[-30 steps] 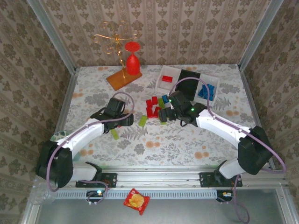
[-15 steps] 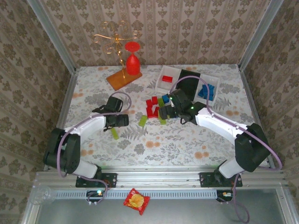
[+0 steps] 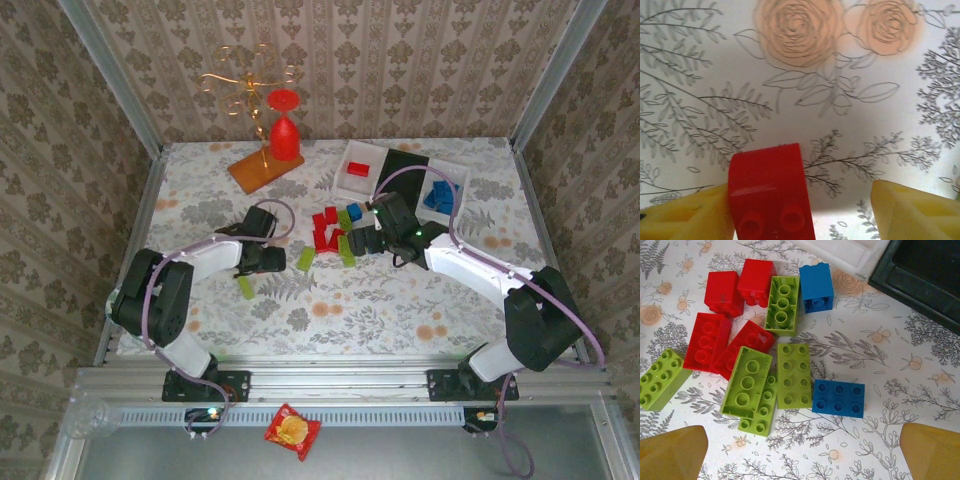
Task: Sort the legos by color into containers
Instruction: Pick up the lego from the middle-left of the table.
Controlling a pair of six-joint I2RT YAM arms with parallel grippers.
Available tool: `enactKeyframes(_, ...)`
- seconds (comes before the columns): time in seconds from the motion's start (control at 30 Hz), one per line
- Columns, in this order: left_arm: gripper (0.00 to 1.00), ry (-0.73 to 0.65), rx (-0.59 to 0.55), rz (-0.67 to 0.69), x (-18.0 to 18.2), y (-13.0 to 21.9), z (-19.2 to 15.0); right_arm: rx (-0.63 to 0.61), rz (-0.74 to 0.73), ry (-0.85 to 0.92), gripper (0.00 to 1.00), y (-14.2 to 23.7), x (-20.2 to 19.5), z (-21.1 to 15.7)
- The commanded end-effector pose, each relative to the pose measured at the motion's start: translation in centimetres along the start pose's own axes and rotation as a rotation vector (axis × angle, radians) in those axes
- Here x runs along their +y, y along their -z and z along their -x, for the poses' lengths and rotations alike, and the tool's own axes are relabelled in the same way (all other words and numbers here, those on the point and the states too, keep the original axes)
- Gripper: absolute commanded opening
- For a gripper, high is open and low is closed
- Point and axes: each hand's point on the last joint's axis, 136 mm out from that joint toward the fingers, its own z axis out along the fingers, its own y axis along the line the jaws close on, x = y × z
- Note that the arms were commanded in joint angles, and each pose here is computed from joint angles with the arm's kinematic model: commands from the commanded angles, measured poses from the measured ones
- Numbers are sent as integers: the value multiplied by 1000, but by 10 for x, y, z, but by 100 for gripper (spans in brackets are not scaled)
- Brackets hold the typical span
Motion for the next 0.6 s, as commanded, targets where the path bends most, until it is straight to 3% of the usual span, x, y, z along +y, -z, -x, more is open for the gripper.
enactKeyframes(0.0, 66, -4, -17, -3, -10, 2, 5, -15, 26, -22, 100, 2, 3, 4)
enactKeyframes(0.27, 43, -53, -2, 90, 3, -6, -2, -35, 16, -38, 100, 7, -3, 6)
enactKeyframes(0.4, 33, -88, -53, 81, -7, -4, 11, -63, -12, -58, 100, 16, -15, 12)
enactKeyframes(0.57, 26, -126, -331, -40, -59, 46, 78, -169, -78, -154, 100, 42, -48, 28)
